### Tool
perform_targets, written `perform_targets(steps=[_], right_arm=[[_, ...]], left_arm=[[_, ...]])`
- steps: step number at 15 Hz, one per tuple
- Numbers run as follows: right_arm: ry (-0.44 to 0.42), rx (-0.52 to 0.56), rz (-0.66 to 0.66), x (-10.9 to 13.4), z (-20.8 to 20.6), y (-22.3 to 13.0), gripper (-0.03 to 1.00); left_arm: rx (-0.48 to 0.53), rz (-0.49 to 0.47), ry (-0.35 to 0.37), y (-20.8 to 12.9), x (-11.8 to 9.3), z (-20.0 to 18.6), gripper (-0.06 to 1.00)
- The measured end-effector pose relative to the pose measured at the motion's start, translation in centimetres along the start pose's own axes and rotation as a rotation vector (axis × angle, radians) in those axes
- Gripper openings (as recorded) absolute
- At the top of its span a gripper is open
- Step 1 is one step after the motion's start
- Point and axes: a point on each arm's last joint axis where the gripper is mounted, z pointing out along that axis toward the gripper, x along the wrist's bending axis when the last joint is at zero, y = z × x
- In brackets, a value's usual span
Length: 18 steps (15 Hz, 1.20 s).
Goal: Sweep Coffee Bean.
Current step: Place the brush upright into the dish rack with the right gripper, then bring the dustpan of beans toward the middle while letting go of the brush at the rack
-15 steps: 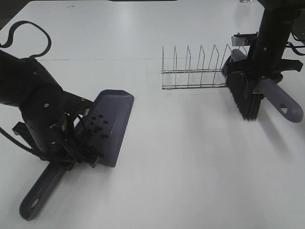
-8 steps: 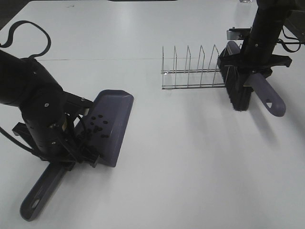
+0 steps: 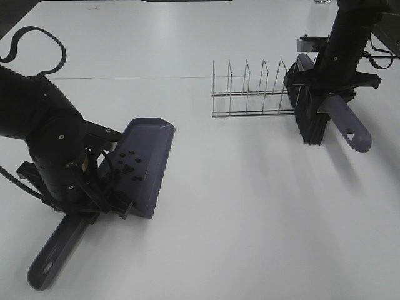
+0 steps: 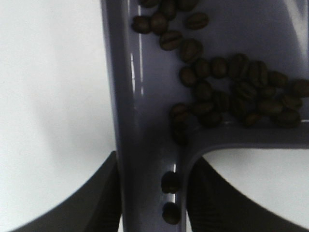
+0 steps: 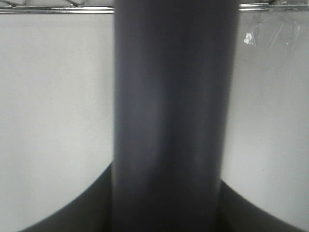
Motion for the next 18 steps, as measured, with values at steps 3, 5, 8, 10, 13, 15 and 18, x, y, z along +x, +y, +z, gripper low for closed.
perform_targets(steps=[3,5,8,10,13,15,18], right_arm=[[0.049,0.001,0.016,0.4,0.0,0.0,0.55],[0.048,0.001,0.016,0.4,0.0,0.0,0.65],[0.021,-0.027,0.006,0.2,-1.2,0.0,0.67],[0.002,-0.062,-0.001,0.0,-2.6,-0.1,0.67],[0.015,-0.115,0.002,0.0,-5.0,-0.3,0.67],[0.096,-0.152,0.024,0.7,-7.3,-1.0,0.67],[0.13,-0.181,0.022,0.9,-9.7,-2.5,0.67]], left_arm=[[0.001,-0.003,-0.002,0.0,0.0,0.0,0.34],[0.001,-0.004,-0.003,0.0,0.0,0.0,0.34],[-0.004,-0.031,-0.028,0.0,-0.3,0.0,0.34],[-0.004,-0.033,-0.03,0.0,-0.3,0.0,0.34],[-0.003,-0.042,-0.036,0.0,-0.3,0.0,0.34],[-0.003,-0.046,-0.04,0.0,-0.3,-0.1,0.34],[-0.012,-0.076,-0.052,0.1,-0.4,-0.4,0.34]])
